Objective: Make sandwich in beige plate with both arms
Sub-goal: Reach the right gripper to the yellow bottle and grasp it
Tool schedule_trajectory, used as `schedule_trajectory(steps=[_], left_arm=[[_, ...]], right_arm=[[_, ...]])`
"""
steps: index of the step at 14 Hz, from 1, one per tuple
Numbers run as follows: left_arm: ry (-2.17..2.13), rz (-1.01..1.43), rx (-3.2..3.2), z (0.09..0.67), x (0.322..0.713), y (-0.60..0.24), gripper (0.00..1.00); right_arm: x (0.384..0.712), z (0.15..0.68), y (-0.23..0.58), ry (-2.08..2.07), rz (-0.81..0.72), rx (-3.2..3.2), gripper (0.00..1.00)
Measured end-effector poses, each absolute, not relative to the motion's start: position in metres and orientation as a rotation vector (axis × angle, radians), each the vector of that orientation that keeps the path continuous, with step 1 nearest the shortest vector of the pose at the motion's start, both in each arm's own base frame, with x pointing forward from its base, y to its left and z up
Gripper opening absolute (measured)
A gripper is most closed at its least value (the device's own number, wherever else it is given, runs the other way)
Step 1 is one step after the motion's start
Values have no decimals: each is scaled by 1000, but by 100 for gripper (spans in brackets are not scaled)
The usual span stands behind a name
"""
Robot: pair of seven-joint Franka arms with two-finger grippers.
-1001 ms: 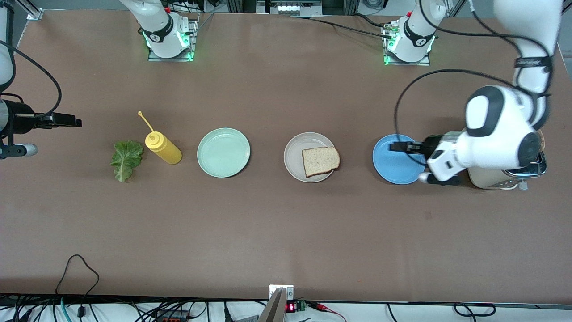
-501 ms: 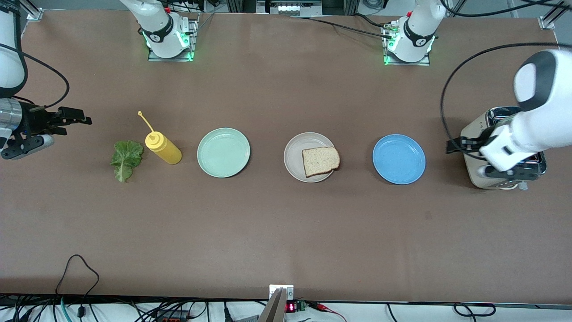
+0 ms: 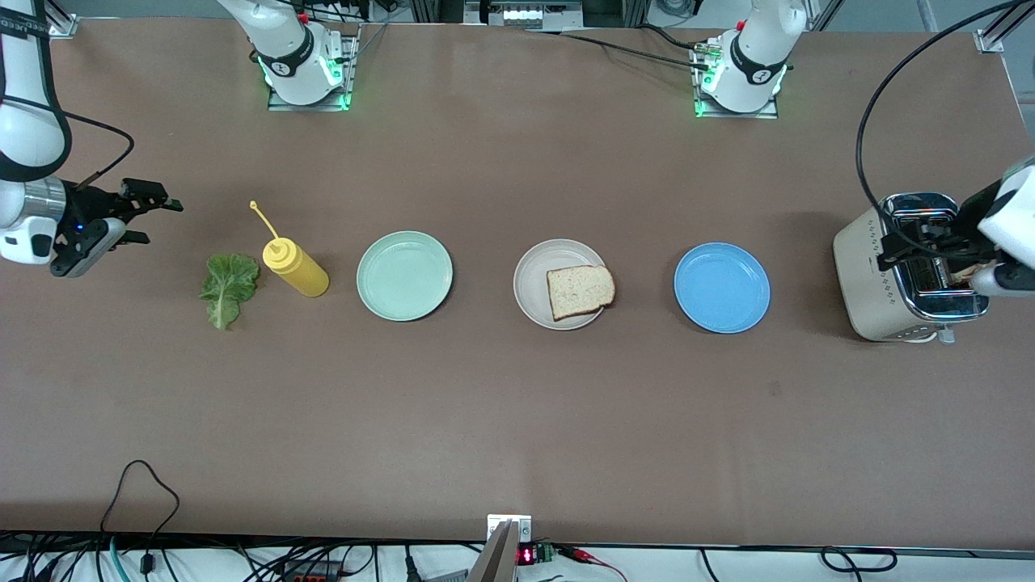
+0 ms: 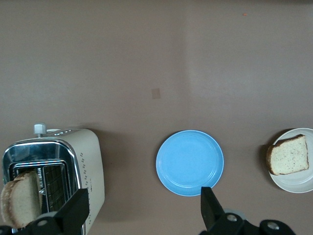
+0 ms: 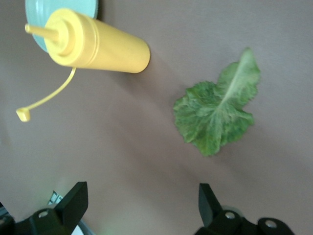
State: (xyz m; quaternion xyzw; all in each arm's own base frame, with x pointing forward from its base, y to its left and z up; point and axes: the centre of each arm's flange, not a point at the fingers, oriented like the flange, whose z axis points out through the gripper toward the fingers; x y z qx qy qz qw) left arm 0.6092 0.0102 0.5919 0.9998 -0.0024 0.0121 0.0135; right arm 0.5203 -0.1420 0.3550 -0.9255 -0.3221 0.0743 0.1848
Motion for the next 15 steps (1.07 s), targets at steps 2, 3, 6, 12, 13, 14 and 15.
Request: schedule_trajectory(steps=[2,3,6,12,13,14,15], left_arm=[[-6,-18,3114,604,597,10,100],[5,-29,3114,608,592,9,100],[49,-47,3114,608,589,7,100],[91,-31,3113,598,589,10,100],[96,-27,3113,599,588,13,100],[102,-25,3113,600,588,15,100],[104,-24,3113,601,587,18,100]], right_arm=[[514,337,-147,-1040,122,-2530,100],[513,330,-147,-1094,73,-2488,100],[515,311,-142,-1266,-59,-2361,100],[521,273,-131,-1435,-335,-2101,100],[521,265,-131,-1448,-377,-2066,100],[520,257,-132,-1464,-416,-2033,100],[520,250,-133,-1477,-454,-2003,100]])
